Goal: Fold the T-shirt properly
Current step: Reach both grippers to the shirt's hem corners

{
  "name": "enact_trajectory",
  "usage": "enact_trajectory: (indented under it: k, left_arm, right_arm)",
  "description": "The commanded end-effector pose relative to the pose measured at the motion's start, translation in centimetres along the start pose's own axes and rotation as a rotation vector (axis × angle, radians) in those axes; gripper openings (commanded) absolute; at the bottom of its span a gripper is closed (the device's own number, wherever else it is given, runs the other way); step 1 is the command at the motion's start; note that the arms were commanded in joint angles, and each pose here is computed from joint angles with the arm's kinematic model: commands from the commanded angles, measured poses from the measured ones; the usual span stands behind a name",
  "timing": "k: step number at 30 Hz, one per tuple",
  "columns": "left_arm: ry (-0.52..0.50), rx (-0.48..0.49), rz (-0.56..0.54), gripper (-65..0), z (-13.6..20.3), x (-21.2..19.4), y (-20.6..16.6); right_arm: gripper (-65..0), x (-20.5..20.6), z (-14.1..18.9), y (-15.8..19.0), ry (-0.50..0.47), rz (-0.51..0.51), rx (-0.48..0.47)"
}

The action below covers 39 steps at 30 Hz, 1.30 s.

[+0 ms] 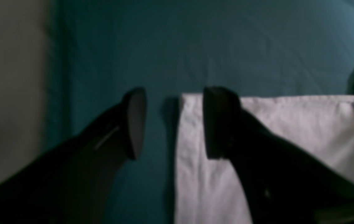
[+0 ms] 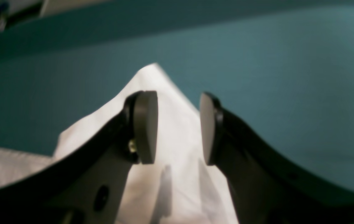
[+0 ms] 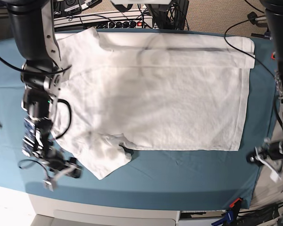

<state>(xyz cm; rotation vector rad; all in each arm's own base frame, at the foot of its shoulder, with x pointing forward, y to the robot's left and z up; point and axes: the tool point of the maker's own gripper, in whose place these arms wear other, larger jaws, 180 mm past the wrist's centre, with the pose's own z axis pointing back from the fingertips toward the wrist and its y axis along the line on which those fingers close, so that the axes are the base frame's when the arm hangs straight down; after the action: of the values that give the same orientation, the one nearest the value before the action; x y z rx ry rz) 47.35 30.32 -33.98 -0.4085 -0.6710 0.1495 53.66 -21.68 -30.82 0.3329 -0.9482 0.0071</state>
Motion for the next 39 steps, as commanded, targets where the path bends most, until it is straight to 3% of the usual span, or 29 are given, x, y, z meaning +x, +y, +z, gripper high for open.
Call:
enact_trajectory:
  k: [1,7,14,16,18,20,22,24,29,33,39]
  left_arm:
    - [-0.043,-0.013,0.005,-36.7,0.6,1.8,-0.4]
    - [0.040,-0.024,0.043,-36.7,-1.8,-2.7,-0.8]
    - [0.057,-0.085,0.024,-36.9,-3.8,-3.7,-3.7]
    - [0.048,-0.093,0.014,-41.3,-3.9,-3.4,-4.2]
    - [0.039,-0.094,0.007,-53.1,-3.8,-3.0,-4.3]
    - [0.031,-0.094,-0.002,-65.0,-3.6,-2.7,-4.3]
    - [0.029,-0.091,-0.002,-65.0,-3.5,-2.6,-4.2]
    - [0.029,-0.088,-0.002,-65.0,-3.4,-2.6,-4.0]
    - [0.019,-0.116,-0.017,-65.0,-3.3,-2.4,-4.5]
    - [0.006,-0.194,0.017,-65.0,-3.1,-2.1,-5.9]
    - [0.002,-0.221,0.025,-65.0,-3.0,-2.0,-6.3]
  right_arm:
    - [-42.3,4.0,0.2,1.4,-0.086,0.025,0.029]
    - [-42.3,3.9,-1.7,6.8,-0.087,0.034,0.118]
    - [-42.3,3.4,-2.3,8.0,-0.070,0.062,0.127]
    - [-42.3,3.4,-2.3,8.0,-0.069,0.062,0.126]
    - [-42.3,3.2,-2.3,7.7,-0.064,0.068,0.119]
    - [-42.3,2.9,-2.1,6.5,-0.050,0.105,0.078]
    - [-41.5,2.5,-1.7,2.9,-0.011,0.136,-0.070]
    - [-34.7,2.7,-0.3,-1.2,0.006,0.162,-0.205]
    - [-32.7,3.9,4.8,-9.5,0.002,0.118,-0.348]
    - [-32.7,2.7,7.1,-12.0,0.017,-0.035,-0.322]
    - [-32.7,-2.6,6.0,-10.5,0.040,-0.225,-0.201]
